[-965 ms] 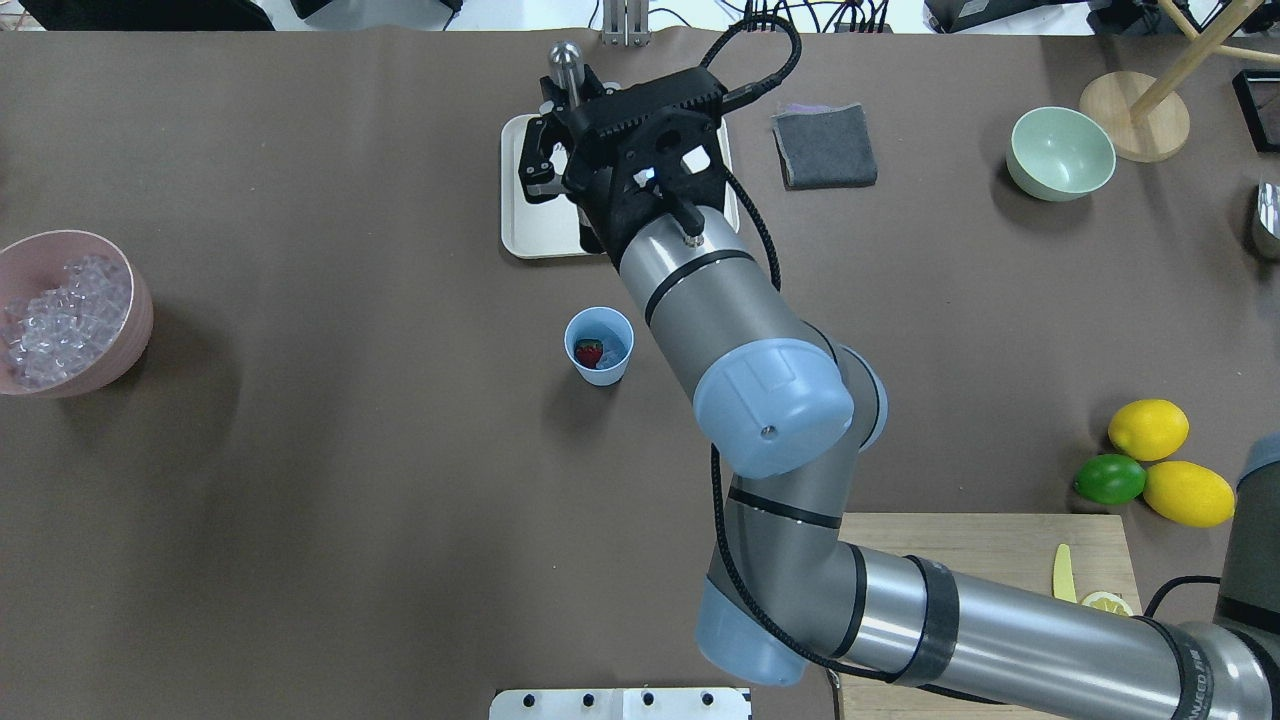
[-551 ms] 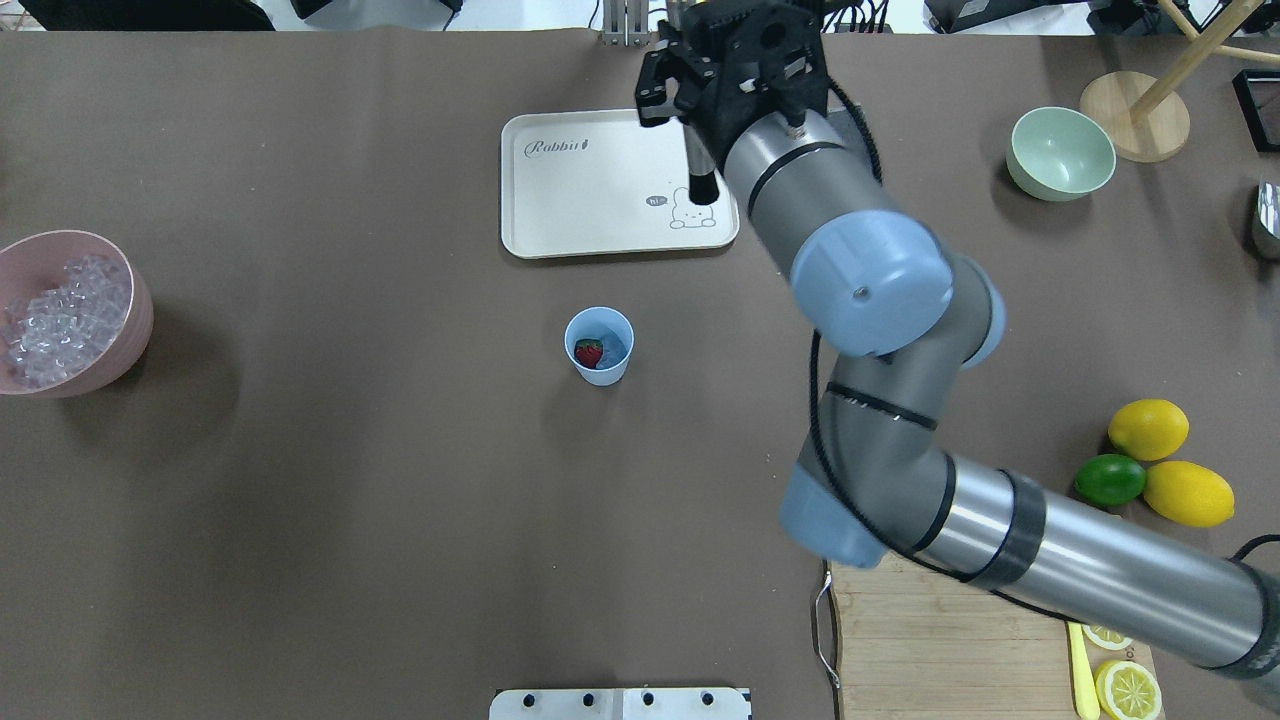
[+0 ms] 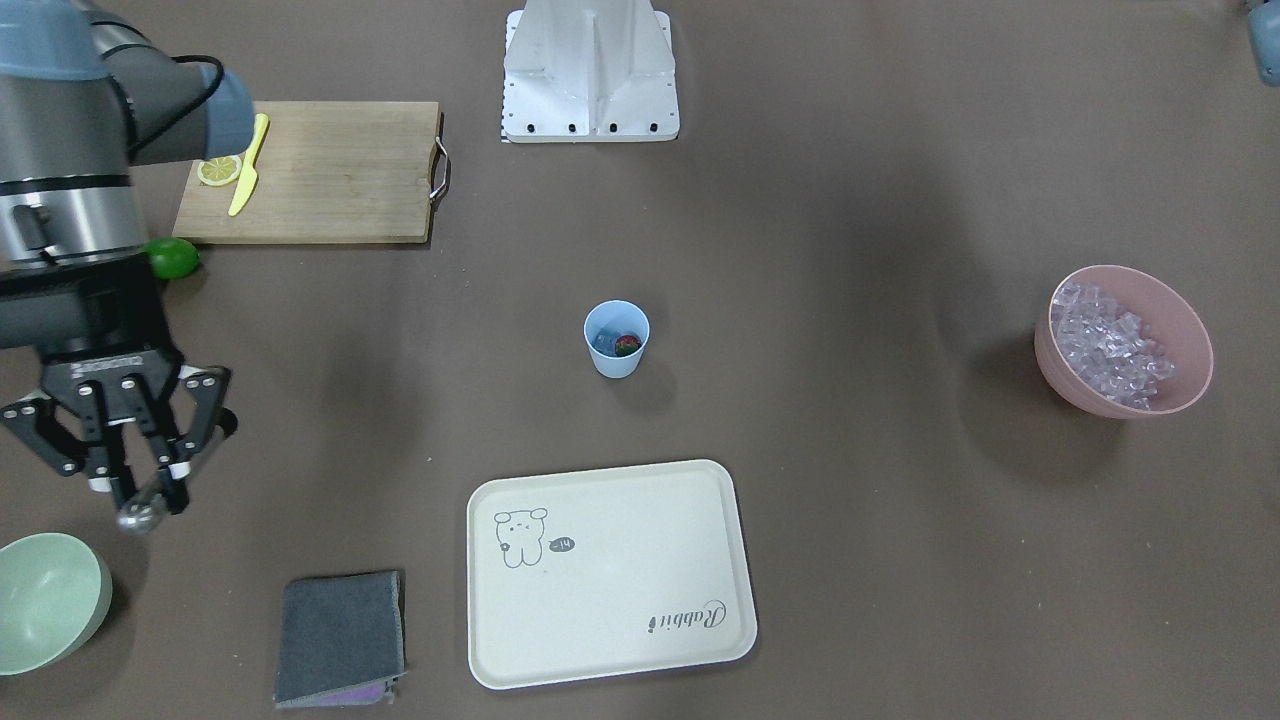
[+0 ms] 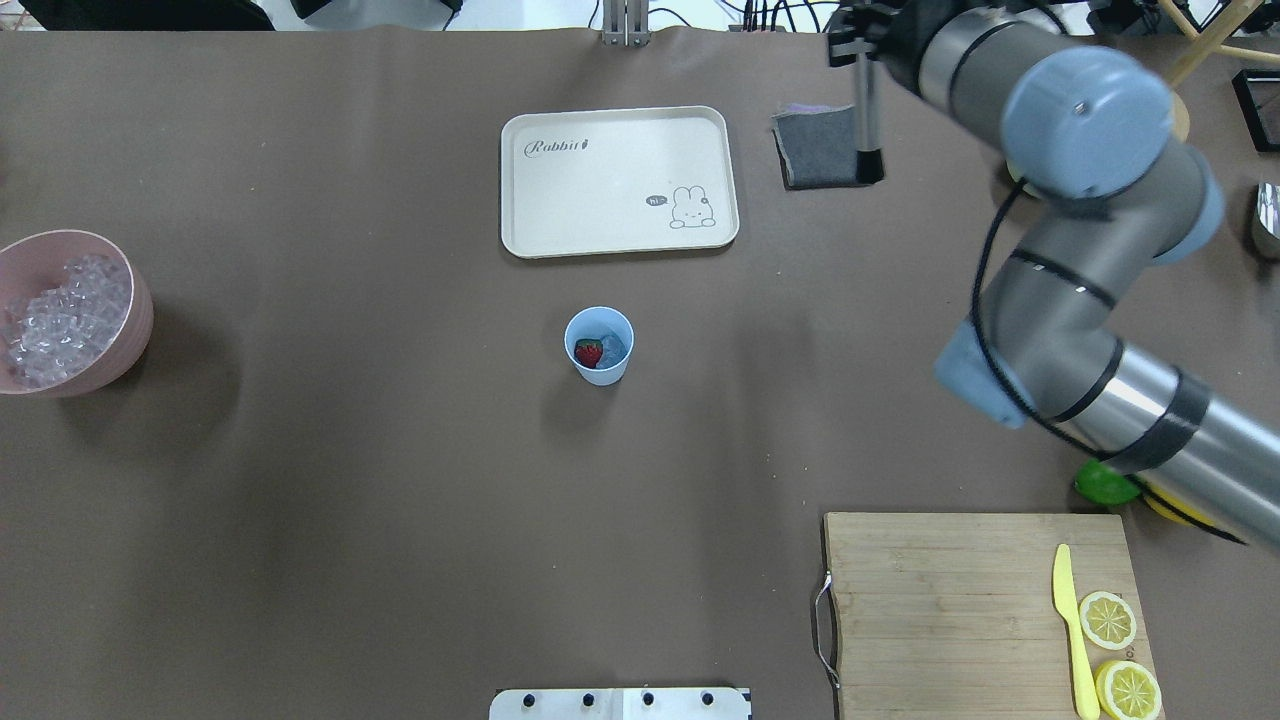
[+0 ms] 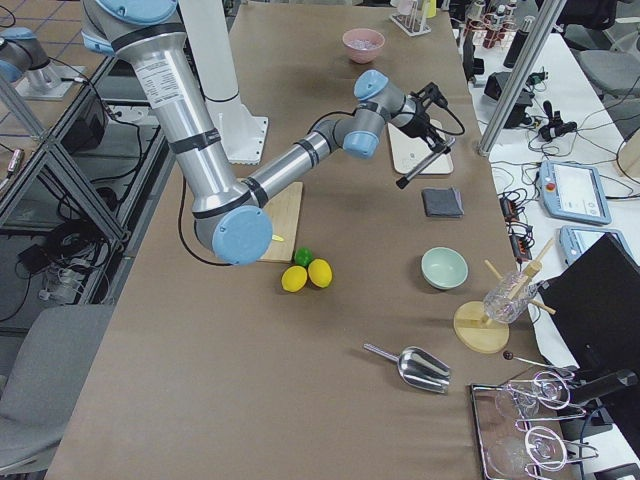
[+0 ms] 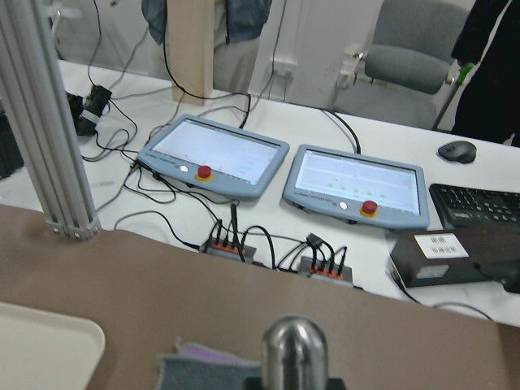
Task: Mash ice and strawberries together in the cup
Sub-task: 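Lower the muddler onto the table beside the pale-green bowl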
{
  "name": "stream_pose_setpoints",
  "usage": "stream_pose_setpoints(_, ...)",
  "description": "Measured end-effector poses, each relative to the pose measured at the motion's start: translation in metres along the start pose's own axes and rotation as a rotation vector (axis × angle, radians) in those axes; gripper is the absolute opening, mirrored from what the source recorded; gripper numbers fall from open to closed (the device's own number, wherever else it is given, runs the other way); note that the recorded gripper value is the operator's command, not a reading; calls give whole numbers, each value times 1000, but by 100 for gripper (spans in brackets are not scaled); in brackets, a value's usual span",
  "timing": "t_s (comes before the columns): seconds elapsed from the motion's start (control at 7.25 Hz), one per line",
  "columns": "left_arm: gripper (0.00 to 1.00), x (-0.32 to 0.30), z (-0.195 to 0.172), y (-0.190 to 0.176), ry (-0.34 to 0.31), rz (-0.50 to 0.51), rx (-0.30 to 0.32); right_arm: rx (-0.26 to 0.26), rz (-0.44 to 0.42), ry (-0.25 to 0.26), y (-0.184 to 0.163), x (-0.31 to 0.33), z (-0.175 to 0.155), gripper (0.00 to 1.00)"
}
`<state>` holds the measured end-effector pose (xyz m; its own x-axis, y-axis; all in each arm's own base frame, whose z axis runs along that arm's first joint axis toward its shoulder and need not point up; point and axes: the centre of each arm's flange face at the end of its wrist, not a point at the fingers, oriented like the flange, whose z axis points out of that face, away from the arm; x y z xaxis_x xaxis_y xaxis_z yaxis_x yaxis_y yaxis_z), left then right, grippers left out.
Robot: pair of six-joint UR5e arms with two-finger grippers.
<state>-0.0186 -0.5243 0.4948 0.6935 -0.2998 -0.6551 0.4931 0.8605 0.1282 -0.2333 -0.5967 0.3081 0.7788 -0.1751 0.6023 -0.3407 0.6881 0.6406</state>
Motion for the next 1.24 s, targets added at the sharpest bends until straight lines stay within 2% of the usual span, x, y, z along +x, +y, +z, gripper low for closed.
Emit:
stream_pose_setpoints(0.28, 98, -1, 2, 1, 7, 90, 1, -265, 69, 21, 22, 49, 11, 0)
stream_pose_setpoints(0.55, 98, -5, 5, 2, 17, 153, 12, -468, 112, 37, 46, 47, 30, 0)
stream_pose_setpoints(0.83, 98, -7, 10, 1, 21, 190, 22, -598, 104, 45, 77, 35, 67, 0)
stream_pose_setpoints(1.24, 98, -17, 27, -2, 29, 222, 43, -722, 47, -4, 96, 57, 105, 0)
